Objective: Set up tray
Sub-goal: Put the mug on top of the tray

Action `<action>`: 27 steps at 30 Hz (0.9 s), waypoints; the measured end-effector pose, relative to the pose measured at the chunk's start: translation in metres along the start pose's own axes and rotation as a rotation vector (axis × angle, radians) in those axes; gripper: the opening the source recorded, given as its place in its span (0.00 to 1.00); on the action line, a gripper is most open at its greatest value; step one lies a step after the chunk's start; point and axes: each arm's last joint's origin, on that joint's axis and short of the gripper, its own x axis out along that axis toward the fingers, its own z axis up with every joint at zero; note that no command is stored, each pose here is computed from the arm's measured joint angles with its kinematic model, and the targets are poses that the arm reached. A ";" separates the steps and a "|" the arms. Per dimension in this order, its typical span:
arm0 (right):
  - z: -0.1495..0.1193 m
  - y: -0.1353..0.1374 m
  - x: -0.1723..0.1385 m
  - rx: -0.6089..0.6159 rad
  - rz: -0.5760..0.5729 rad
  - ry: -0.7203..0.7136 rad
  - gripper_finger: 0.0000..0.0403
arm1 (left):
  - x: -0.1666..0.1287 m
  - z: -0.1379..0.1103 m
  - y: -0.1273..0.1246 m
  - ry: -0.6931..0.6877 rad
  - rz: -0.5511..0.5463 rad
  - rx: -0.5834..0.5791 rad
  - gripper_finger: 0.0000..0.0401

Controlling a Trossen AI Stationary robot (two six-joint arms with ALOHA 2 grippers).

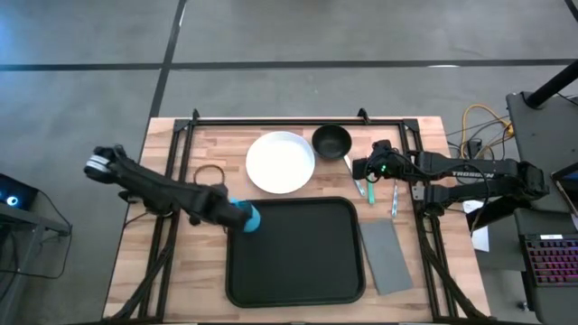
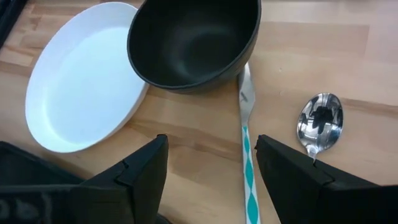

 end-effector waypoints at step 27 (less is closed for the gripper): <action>-0.002 0.002 0.000 -0.139 0.057 0.063 0.57 | 0.029 -0.026 -0.011 0.040 0.167 -0.046 0.01</action>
